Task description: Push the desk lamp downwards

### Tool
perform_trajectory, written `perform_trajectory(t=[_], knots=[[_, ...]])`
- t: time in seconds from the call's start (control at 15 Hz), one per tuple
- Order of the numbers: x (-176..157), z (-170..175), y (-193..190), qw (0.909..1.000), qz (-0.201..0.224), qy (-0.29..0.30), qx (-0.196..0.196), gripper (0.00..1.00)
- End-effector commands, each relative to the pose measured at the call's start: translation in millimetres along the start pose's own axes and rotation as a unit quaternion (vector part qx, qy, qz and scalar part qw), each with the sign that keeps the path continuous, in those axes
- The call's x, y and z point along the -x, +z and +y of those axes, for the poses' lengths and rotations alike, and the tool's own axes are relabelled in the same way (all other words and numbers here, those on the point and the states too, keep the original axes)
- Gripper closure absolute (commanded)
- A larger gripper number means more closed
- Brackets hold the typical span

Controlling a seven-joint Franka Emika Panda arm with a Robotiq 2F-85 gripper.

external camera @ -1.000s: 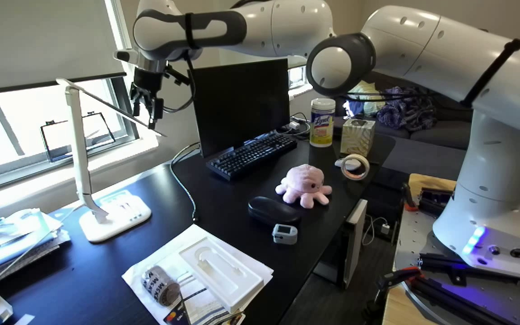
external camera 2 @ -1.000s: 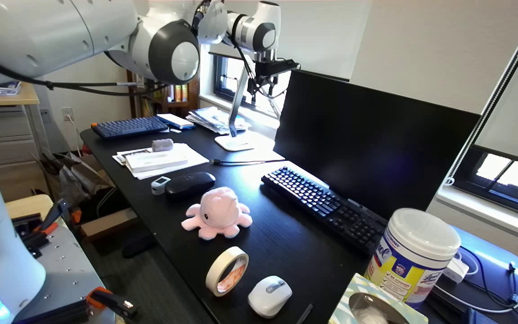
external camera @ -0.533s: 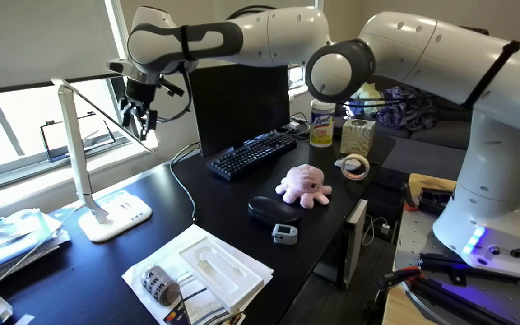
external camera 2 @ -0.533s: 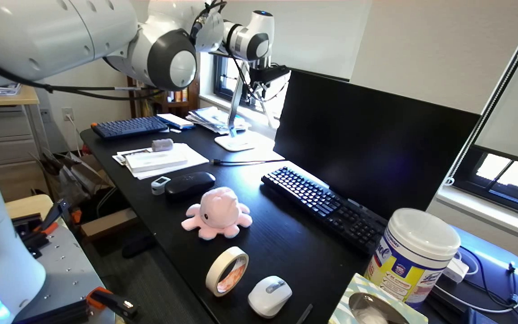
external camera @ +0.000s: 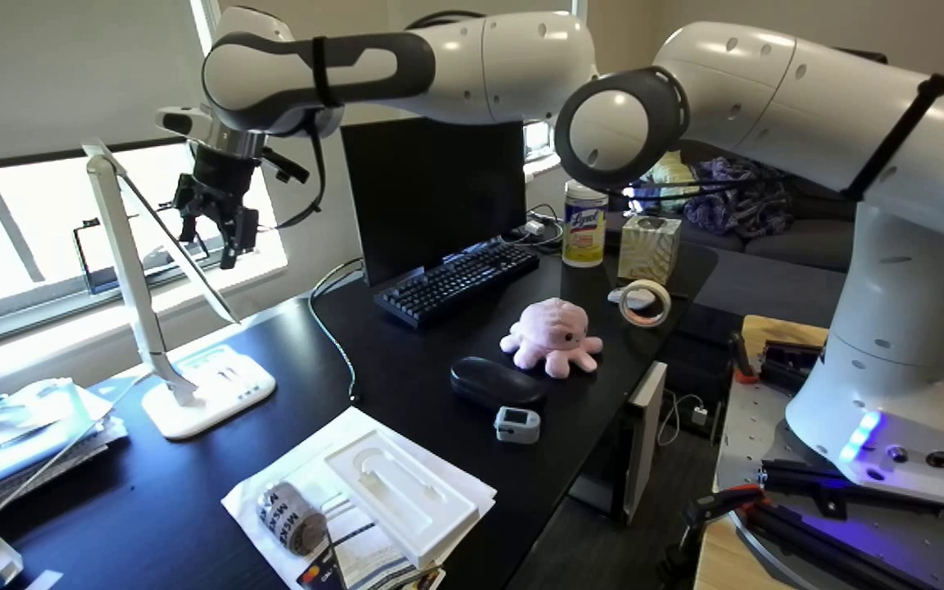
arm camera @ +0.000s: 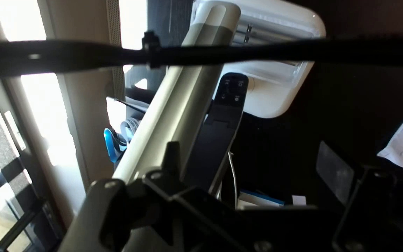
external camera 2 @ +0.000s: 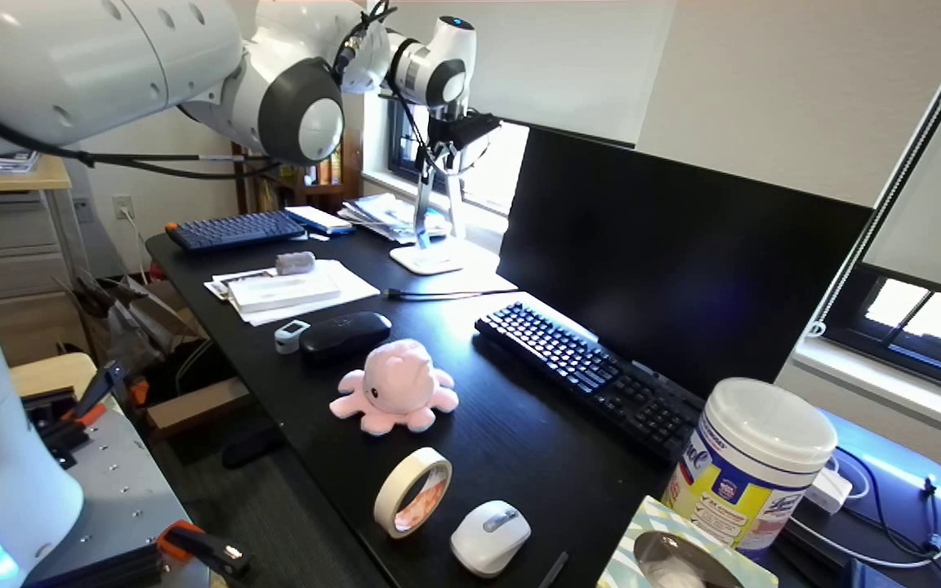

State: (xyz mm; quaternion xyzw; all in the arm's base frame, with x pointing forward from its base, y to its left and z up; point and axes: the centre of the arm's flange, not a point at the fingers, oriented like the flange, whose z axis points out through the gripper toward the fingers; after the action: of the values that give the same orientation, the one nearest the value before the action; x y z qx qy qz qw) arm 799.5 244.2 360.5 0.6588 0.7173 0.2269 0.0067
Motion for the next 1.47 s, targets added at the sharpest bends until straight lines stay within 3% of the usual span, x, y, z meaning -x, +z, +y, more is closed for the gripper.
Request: perform_trajectory(t=[0.0, 0.2, 0.47, 0.73, 0.87, 1.13, 1.27, 1.4], knots=[[-27.9, 43.5, 13.0, 0.9987, 0.034, -0.038, -0.006, 0.00], [-32.1, 35.0, 11.1, 0.9988, 0.027, -0.039, -0.014, 0.00], [19.1, -2.9, -6.2, 0.9973, -0.025, 0.046, -0.052, 0.00], [60.3, -39.5, -45.4, 0.9817, -0.084, 0.140, -0.099, 0.00], [66.7, -42.1, -76.0, 0.9757, -0.098, 0.168, -0.101, 0.00], [35.1, -47.7, -141.3, 0.9728, -0.092, 0.153, -0.147, 0.00], [7.4, -64.5, -164.2, 0.9722, -0.095, 0.122, -0.176, 0.00], [-16.6, -82.8, -183.3, 0.9686, -0.107, 0.129, -0.184, 0.00]])
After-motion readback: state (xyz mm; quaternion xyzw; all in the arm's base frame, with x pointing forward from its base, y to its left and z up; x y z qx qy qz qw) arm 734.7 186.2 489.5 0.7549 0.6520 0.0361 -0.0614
